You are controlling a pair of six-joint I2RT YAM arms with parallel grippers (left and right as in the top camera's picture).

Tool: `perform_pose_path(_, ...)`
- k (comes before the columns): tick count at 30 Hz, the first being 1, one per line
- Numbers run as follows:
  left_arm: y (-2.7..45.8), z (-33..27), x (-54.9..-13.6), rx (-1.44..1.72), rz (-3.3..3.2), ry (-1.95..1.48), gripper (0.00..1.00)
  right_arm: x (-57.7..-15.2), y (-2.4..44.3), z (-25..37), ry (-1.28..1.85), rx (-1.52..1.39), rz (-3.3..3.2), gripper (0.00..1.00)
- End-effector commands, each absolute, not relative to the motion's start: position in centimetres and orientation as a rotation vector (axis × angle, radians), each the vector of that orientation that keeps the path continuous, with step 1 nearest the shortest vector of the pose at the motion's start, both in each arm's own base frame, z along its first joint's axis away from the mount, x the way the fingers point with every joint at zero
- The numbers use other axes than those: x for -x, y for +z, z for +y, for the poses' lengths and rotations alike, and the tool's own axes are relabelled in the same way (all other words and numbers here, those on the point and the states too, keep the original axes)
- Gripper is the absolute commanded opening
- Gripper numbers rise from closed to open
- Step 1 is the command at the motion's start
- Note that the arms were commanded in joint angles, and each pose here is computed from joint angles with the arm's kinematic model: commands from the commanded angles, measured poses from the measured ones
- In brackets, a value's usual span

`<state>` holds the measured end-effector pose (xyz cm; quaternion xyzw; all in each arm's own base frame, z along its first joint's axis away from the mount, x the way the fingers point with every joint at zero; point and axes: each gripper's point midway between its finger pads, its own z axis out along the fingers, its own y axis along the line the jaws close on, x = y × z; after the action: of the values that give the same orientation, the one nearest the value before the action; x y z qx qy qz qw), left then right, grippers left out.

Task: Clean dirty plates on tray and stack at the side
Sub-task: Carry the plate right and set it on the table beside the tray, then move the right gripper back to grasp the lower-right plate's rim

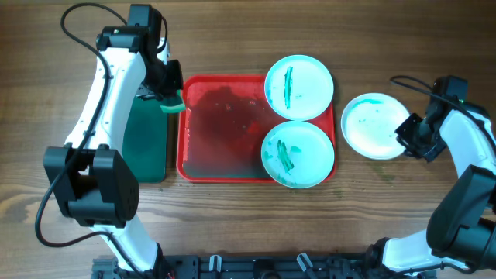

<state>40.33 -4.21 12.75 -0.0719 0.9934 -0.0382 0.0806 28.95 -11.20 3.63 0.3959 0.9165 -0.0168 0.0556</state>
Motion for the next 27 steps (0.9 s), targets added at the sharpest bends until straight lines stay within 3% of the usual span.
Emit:
perform_pose_path(1, 13.1, -4.1, -40.6, 0.237, 2.952, -0.137, 0.04, -31.9, 7.1, -7.9, 0.284, -1.012, 2.788, 0.22)
perform_pose_path(6, 13.1, -4.6, -40.7, 0.234, 2.951, -0.174, 0.04, -33.4, 12.0, -2.2, 0.529, -0.646, 2.762, 0.24)
perform_pose_path(11, 13.1, -4.8, -40.7, 0.231, 2.949, -0.192, 0.04, -31.5, 10.7, 3.3, 0.471, -0.354, 2.909, 0.30)
perform_pose_path(20, 13.2, -4.8, -40.7, 0.259, 2.947, -0.194, 0.04, -26.0, 5.5, 5.8, 0.219, -0.381, 3.109, 0.34)
perform_pose_path(27, 13.2, -4.8, -40.7, 0.259, 2.947, -0.194, 0.04, -25.5, 3.3, 6.6, 0.301, -0.399, 3.093, 0.33)
